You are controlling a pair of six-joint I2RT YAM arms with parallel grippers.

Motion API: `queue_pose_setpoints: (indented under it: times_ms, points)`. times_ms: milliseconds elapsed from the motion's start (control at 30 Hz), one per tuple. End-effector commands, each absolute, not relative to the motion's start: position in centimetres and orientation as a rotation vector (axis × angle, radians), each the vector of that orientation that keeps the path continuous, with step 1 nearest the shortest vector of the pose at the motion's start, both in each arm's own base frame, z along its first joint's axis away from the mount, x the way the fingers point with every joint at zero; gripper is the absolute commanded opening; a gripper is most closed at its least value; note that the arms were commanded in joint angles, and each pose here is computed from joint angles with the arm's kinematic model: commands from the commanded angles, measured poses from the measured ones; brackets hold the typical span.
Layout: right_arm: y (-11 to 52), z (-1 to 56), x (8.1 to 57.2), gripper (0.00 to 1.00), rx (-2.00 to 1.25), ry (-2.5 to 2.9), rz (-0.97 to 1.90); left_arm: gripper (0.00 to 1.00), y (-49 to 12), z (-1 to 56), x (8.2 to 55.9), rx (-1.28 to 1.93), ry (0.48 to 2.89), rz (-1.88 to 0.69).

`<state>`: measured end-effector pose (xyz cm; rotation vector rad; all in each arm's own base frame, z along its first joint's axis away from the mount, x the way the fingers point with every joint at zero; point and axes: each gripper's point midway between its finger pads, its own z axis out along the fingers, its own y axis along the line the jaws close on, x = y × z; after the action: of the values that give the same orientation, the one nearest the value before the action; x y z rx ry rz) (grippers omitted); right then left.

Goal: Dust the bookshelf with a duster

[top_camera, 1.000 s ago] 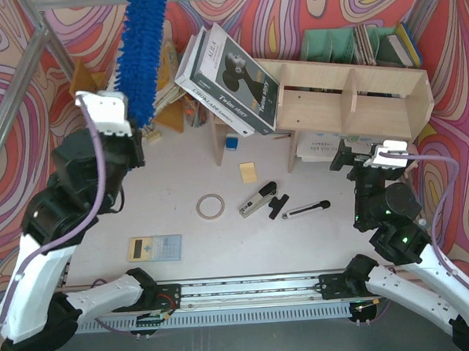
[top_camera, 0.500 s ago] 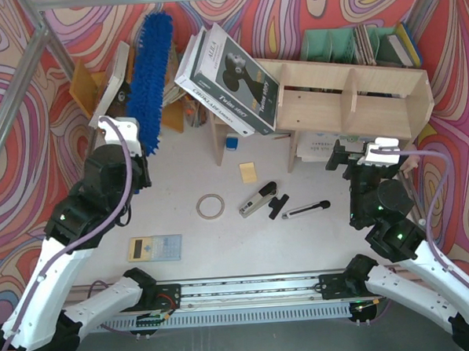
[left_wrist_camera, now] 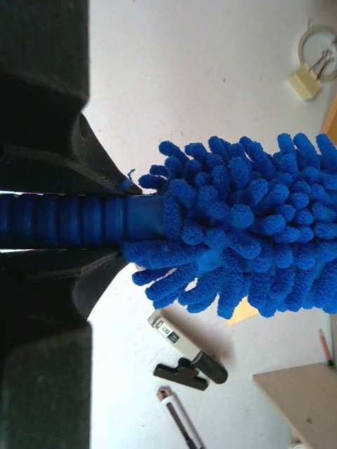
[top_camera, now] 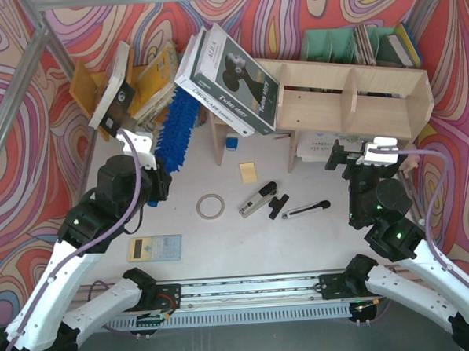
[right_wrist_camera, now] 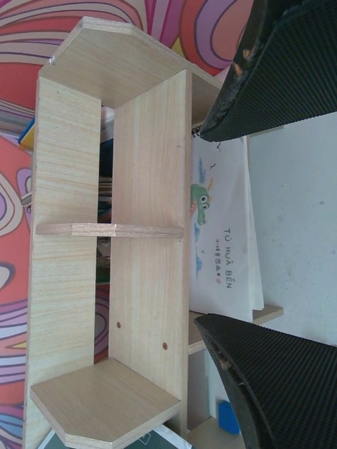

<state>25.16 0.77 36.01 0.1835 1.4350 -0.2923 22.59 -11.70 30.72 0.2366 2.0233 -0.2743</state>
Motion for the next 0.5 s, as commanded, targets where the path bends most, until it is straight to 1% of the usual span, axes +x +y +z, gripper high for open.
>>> queue_pose_setpoints:
  times_ms: [0,200,467]
  points:
    - [0.8,36.0,25.4,0.99,0.185,1.437,-0.302,0.0,-13.7,31.9,22.7,0.256,1.95,-0.412]
    - [0.7,36.1,25.3,0.99,0.187,1.435,-0.298,0.0,-14.2,29.1,22.5,0.258,2.036,-0.418]
    - [0.7,36.2,25.2,0.99,0.191,1.43,-0.291,0.0,-14.4,23.8,22.0,0.178,2.159,-0.435]
